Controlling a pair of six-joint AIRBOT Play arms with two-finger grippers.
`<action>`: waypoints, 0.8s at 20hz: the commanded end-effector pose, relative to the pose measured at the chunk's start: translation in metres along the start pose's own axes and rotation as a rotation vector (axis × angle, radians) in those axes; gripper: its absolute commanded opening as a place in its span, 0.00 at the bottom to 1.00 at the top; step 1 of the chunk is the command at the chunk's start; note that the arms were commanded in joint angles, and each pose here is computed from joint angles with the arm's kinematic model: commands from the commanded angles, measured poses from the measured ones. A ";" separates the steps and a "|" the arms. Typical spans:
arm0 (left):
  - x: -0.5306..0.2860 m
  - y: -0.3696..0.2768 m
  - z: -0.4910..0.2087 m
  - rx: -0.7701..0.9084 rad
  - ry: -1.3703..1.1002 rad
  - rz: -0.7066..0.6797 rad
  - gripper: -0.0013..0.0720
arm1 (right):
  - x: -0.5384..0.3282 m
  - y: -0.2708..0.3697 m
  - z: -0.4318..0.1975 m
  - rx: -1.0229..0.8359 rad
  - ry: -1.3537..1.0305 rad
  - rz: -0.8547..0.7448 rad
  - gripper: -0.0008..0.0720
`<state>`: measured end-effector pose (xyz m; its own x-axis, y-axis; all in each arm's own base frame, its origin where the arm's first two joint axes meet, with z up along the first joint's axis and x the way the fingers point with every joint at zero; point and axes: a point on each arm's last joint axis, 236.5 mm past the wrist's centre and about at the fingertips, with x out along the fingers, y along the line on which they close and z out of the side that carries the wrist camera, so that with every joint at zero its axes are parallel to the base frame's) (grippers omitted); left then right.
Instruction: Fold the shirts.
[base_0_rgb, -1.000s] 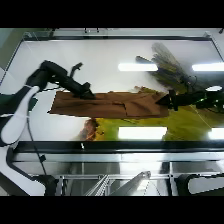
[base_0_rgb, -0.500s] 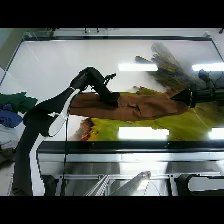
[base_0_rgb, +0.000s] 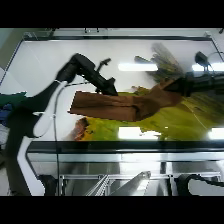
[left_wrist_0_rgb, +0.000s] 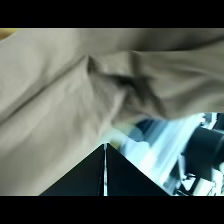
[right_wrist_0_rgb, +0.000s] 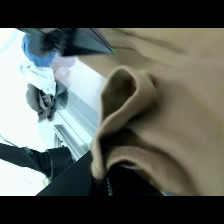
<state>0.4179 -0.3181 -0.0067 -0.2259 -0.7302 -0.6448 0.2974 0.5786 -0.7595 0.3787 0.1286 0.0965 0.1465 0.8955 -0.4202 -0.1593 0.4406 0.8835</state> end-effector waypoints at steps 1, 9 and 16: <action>-0.104 0.015 -0.025 -0.030 -0.127 0.005 0.05 | 0.093 0.046 0.009 -0.100 -0.035 -0.036 0.05; -0.231 0.120 -0.144 -0.341 -0.465 0.037 0.05 | 0.340 0.081 -0.027 -0.141 0.033 0.058 0.35; -0.237 0.155 -0.158 -0.440 -0.561 0.059 0.05 | 0.312 0.115 -0.004 -0.155 0.101 0.230 0.52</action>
<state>0.3711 -0.0068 0.0204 0.3017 -0.7159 -0.6297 -0.1196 0.6268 -0.7699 0.3994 0.4737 0.0408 0.0440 0.9547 -0.2942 -0.3051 0.2933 0.9060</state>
